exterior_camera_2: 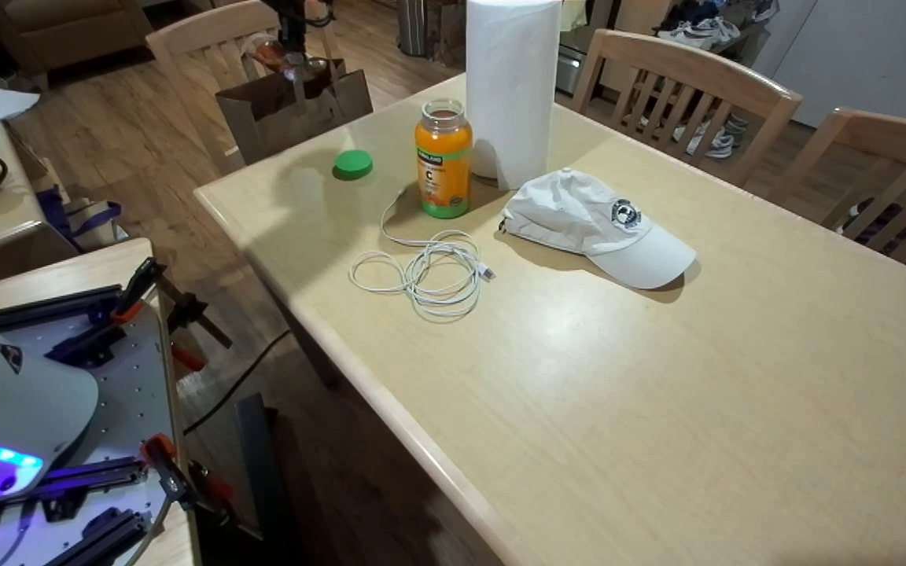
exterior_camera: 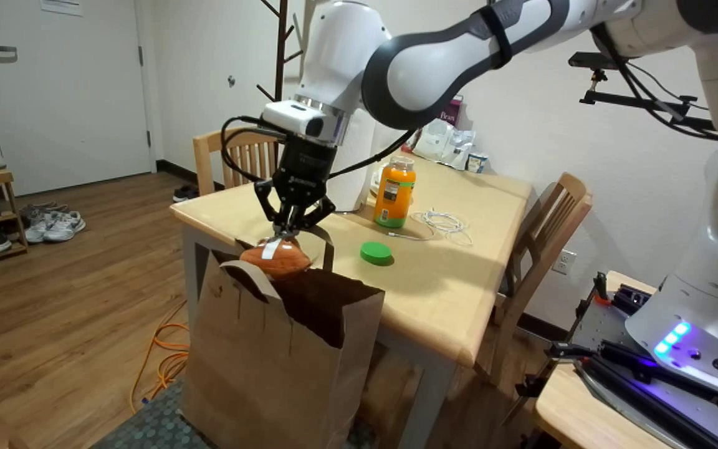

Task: Put the doll in the bag

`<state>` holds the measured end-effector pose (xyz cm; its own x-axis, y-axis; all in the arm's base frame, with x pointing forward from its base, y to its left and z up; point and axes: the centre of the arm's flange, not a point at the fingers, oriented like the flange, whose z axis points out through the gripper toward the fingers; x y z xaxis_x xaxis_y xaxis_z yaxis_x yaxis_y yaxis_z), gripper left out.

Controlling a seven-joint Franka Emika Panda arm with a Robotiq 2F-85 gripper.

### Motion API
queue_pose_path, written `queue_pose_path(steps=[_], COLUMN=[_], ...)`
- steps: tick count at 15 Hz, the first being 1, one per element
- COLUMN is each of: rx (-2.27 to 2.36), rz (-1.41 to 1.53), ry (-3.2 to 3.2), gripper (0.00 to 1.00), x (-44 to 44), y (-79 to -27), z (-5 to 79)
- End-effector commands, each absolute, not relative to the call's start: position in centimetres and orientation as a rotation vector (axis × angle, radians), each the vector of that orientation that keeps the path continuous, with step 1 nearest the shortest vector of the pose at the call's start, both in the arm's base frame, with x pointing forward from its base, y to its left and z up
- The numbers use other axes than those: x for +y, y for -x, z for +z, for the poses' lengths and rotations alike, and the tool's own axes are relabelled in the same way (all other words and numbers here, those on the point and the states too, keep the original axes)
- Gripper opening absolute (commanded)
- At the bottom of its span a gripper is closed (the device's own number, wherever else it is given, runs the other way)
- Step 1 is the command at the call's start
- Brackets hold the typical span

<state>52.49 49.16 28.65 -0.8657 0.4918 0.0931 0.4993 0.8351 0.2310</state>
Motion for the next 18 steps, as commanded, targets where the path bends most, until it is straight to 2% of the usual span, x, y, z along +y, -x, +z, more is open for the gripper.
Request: queue_pose_path(steps=[1, 2, 3, 5, 14, 16, 18], rx=[-2.988, -2.987, -2.985, -2.977, -2.956, -2.982, -3.013], rz=[-0.425, -0.424, -0.42, -0.412, -0.441, -0.46, -0.477], ry=[0.864, 0.885, 0.907, 0.938, 1.025, 1.068, 1.139], gripper=[0.03, 0.03, 0.31, 0.37, 0.96, 1.0, 1.0], x=[49.0, 48.8, 48.5, 48.0, 47.3, 47.3, 47.2], y=[-54.1, -54.4, -54.6, -55.1, -56.3, -57.0, -57.8], z=[27.5, 27.2, 27.0, 26.8, 28.0, 29.6, 31.7])
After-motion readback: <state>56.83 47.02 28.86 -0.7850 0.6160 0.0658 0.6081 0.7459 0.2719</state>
